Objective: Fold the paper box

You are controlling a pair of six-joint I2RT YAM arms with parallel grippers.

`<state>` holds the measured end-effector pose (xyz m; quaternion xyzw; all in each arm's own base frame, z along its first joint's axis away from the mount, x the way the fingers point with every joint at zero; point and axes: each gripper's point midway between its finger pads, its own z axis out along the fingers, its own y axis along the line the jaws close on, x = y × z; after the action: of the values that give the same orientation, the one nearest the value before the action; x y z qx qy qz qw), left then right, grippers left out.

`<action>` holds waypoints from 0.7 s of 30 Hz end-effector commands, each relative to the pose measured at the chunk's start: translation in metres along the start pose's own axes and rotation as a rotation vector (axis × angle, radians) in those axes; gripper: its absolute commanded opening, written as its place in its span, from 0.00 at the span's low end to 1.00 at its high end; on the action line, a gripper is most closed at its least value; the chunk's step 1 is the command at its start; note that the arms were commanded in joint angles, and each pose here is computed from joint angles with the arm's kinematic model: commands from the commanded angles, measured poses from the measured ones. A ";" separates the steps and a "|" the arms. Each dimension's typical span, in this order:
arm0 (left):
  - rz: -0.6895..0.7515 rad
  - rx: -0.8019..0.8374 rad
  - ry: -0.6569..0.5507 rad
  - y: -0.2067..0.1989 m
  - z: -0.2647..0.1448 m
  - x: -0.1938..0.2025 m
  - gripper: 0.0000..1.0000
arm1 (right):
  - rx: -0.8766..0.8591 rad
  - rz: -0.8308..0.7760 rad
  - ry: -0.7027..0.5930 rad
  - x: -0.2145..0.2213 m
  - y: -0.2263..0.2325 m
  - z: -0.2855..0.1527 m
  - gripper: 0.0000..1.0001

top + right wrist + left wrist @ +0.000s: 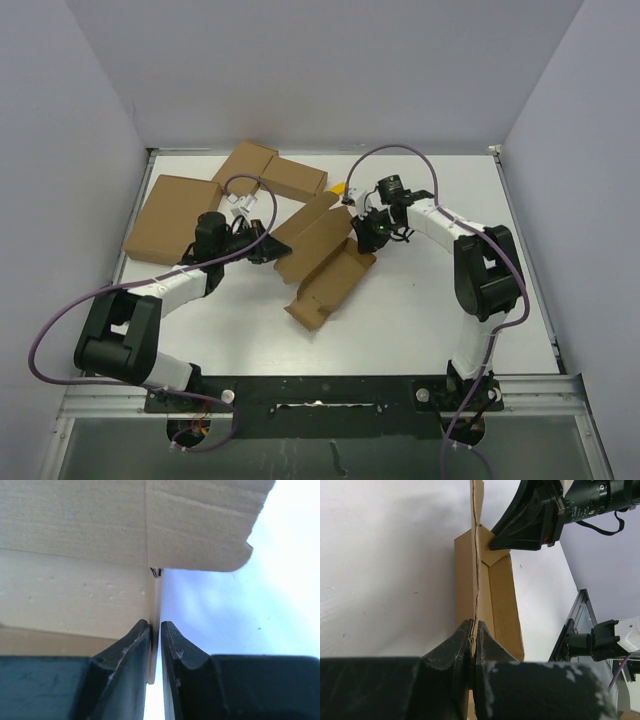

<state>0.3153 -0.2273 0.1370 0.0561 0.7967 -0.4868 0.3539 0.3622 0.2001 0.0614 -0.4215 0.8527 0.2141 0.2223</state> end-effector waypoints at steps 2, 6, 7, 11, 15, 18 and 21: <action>0.004 0.011 -0.007 -0.002 0.004 -0.005 0.00 | 0.038 -0.018 0.019 -0.001 -0.013 0.010 0.18; 0.008 0.011 -0.007 -0.002 0.004 -0.005 0.00 | 0.041 -0.026 0.023 -0.001 -0.014 0.012 0.17; 0.009 0.012 -0.006 -0.003 0.004 -0.005 0.00 | 0.034 -0.027 0.025 0.000 -0.012 0.013 0.17; 0.012 0.009 -0.007 -0.002 0.004 -0.006 0.00 | 0.019 -0.035 0.030 0.003 -0.009 0.013 0.19; 0.016 0.010 -0.007 -0.003 0.004 -0.006 0.00 | 0.033 -0.049 0.059 0.010 -0.009 0.020 0.19; 0.020 0.012 -0.005 -0.003 0.004 -0.006 0.00 | 0.063 -0.065 0.082 0.013 -0.012 0.025 0.19; 0.024 0.014 -0.006 -0.004 0.003 -0.006 0.00 | 0.104 -0.079 0.102 0.015 -0.016 0.026 0.15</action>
<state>0.3143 -0.2274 0.1304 0.0512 0.8033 -0.4827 0.3451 0.3598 0.2031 0.0355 -0.4426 0.8544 0.1876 0.1972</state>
